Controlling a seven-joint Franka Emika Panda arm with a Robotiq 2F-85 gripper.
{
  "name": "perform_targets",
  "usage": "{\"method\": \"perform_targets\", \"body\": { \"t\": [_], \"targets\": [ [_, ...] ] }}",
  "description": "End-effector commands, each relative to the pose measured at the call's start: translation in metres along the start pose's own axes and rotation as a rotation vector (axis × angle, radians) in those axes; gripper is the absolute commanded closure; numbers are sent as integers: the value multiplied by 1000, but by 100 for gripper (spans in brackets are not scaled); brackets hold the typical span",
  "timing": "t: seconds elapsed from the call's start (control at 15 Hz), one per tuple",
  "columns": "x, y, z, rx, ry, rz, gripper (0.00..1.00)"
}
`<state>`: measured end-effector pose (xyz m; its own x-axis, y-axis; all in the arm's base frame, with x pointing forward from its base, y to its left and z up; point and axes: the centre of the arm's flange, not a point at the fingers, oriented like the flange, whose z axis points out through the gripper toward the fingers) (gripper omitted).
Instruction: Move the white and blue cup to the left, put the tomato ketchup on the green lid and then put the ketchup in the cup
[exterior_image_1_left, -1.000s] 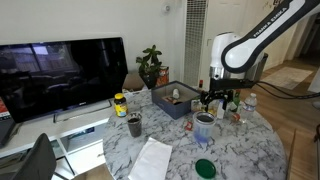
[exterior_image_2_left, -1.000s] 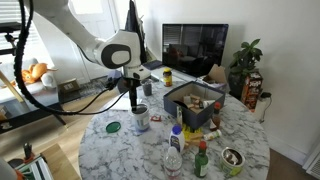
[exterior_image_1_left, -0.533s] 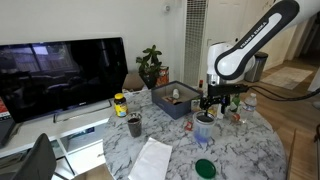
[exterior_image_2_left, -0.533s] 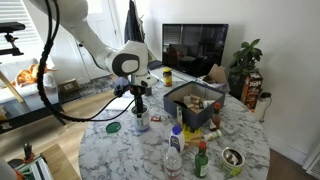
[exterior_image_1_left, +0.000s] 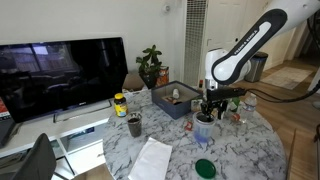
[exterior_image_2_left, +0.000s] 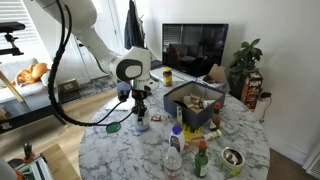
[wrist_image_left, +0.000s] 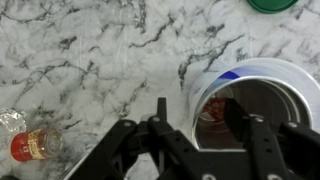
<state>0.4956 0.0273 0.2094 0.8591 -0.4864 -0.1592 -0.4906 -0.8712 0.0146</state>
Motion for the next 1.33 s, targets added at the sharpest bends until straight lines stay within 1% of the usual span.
{"method": "perform_targets", "body": {
  "t": [0.0, 0.07, 0.27, 0.4, 0.53, 0.8, 1.07, 1.27],
  "targets": [
    [5, -4, 10, 9, -17, -25, 69],
    [4, -5, 10, 14, -22, -32, 78],
    [3, -10, 8, 33, -29, -48, 99],
    [2, -16, 2, 55, -18, -62, 100],
    [-1, -27, -7, 82, -18, -88, 98],
    [-17, -69, -21, 114, -39, -178, 98],
    [-34, -118, -17, 109, -72, -243, 98],
    [-38, -138, -10, 90, -72, -259, 98]
  ]
}}
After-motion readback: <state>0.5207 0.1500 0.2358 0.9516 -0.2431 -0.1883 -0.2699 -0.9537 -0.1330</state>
